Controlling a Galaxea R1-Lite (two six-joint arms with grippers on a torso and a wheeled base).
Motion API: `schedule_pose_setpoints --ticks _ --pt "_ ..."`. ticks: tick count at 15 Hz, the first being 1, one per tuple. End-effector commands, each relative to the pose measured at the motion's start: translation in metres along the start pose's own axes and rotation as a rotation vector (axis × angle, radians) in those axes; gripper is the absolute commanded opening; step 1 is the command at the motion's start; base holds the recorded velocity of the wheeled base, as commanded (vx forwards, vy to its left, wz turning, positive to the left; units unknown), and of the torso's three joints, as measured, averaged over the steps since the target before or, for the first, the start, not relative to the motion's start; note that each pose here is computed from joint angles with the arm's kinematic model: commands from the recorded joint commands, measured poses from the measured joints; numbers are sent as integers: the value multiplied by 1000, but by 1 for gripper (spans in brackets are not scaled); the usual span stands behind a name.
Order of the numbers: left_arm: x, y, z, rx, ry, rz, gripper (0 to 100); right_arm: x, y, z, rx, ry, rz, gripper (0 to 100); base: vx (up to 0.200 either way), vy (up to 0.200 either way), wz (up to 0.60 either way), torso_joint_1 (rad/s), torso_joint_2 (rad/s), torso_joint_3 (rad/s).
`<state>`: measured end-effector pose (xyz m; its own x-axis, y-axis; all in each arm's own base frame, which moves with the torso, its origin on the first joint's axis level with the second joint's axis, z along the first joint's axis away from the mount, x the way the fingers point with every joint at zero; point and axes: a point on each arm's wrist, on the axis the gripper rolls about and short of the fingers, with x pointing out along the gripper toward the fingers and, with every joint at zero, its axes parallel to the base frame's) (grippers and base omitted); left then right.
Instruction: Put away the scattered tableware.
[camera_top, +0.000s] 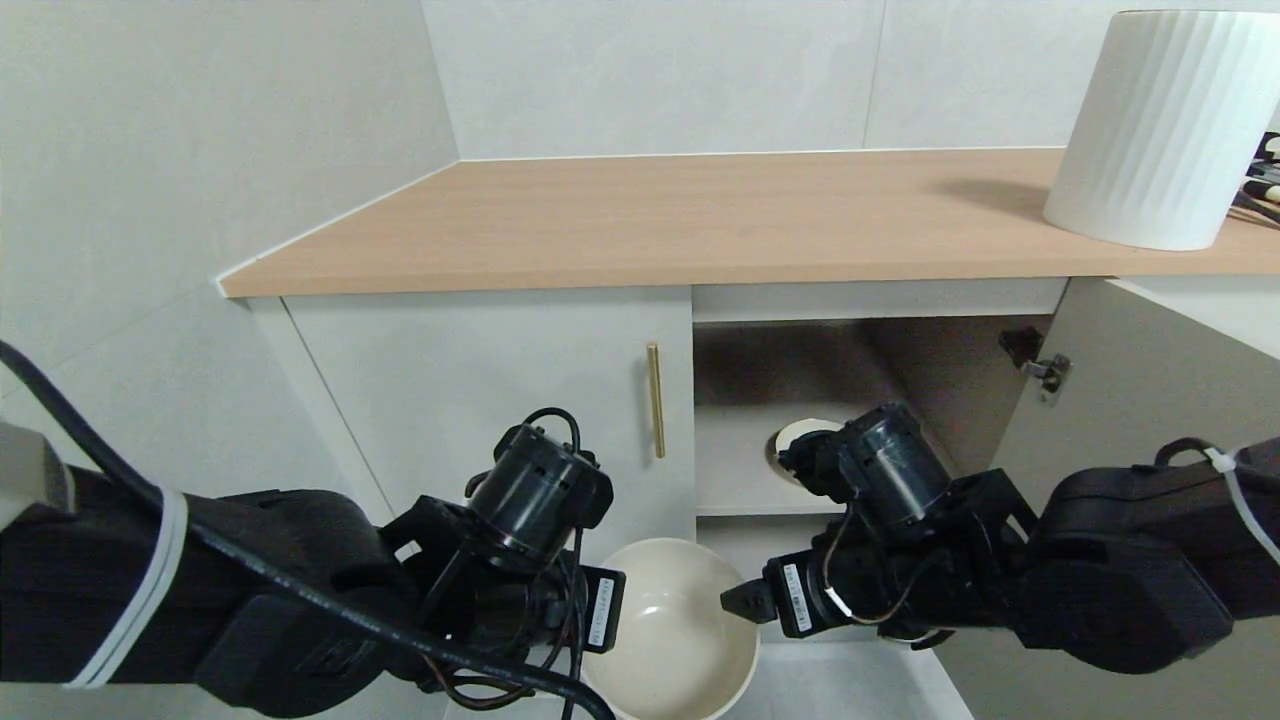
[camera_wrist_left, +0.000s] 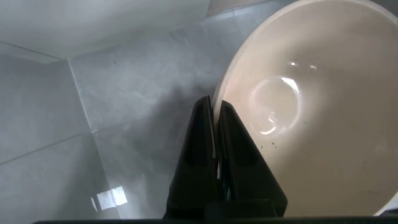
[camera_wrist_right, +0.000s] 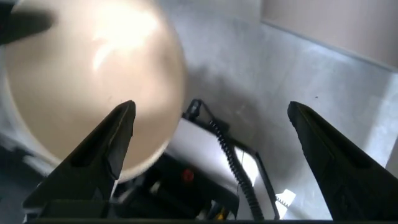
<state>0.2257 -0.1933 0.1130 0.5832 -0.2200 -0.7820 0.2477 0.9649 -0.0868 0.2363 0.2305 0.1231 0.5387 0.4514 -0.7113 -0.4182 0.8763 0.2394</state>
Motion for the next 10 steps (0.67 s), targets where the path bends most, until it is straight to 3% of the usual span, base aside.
schedule_pose_setpoints --ticks 1,7,8,10 --pt "-2 -1 0 4 -4 -6 0 14 0 -2 10 16 -21 100 0 0 0 0 0 0" --pt "-3 -4 -2 11 -4 -11 0 20 2 -3 17 20 -23 100 0 0 0 0 0 0" --pt "-3 -4 -2 11 -4 -11 0 20 2 -3 17 18 -22 0 0 0 0 0 0 0" --pt "-3 -4 -2 11 -3 -10 0 20 3 -3 26 20 -19 0 0 0 0 0 0 0"
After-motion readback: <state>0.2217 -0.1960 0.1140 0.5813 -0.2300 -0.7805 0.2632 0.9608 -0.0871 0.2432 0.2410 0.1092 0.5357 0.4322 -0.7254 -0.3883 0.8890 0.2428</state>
